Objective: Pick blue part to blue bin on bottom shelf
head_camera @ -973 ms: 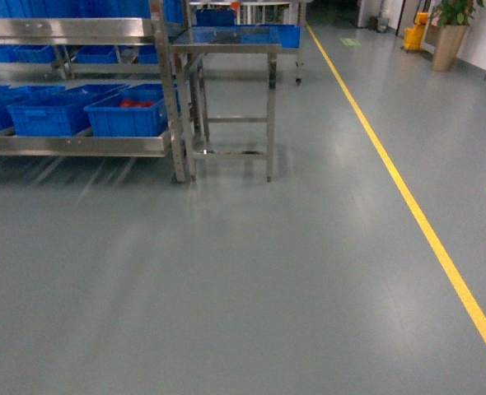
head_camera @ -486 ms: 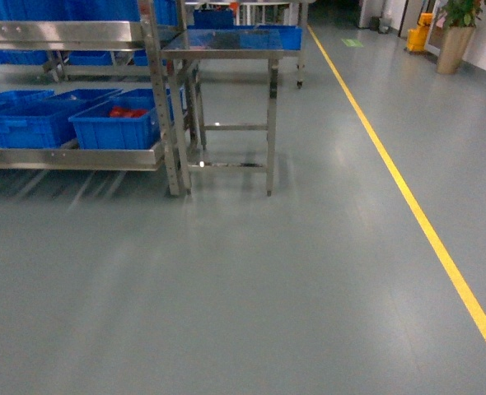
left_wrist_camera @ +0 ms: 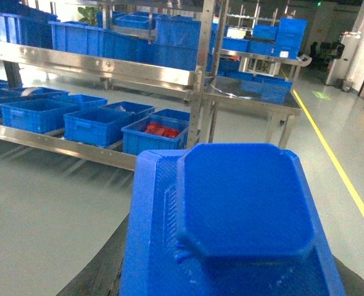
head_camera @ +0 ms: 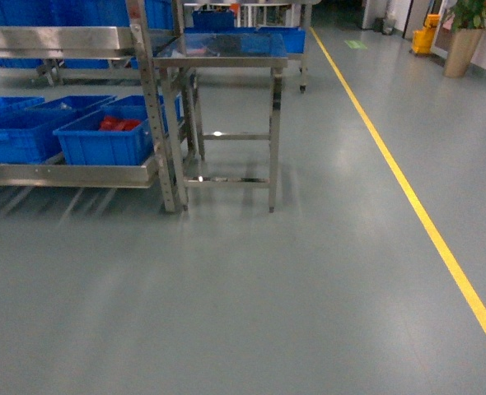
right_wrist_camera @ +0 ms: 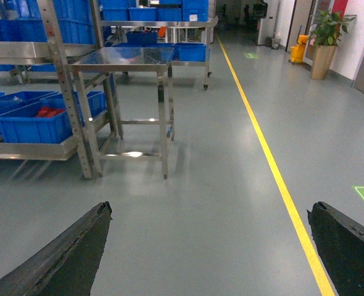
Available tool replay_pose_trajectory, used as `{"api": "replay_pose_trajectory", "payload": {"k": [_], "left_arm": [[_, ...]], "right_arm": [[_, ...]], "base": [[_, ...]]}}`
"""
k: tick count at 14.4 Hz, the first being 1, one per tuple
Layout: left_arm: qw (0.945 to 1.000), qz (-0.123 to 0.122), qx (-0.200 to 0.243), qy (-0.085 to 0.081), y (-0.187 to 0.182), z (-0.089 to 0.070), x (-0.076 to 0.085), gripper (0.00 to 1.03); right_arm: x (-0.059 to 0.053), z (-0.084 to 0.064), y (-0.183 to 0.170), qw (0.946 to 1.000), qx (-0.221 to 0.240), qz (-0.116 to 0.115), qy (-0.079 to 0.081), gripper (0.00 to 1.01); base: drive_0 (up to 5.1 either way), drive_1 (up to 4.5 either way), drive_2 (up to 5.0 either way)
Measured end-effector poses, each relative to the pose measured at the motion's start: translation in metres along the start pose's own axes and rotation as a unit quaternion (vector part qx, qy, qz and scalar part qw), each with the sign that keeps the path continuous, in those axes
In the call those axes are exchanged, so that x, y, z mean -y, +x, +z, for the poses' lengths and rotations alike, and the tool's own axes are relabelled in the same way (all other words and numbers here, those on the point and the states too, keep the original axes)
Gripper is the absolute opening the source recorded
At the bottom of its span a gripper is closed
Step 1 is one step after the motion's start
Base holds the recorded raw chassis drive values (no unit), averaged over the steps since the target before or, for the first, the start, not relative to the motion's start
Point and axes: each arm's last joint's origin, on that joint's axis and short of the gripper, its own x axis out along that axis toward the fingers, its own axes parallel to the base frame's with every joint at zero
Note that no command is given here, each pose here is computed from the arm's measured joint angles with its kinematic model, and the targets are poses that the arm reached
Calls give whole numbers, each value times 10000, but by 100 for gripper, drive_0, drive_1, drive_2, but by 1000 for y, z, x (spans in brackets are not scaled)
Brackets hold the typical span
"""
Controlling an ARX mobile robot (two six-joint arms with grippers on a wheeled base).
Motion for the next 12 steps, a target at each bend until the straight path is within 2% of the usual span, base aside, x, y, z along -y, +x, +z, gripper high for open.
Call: {"api": "replay_pose_trajectory", "payload": {"k": [12], "left_arm": [[10000, 1, -14, 10, 0, 0, 0, 43]], "right_arm": [[0, 0, 0, 10000, -4, 0, 0, 98]], "base": [[2, 417, -413]]}}
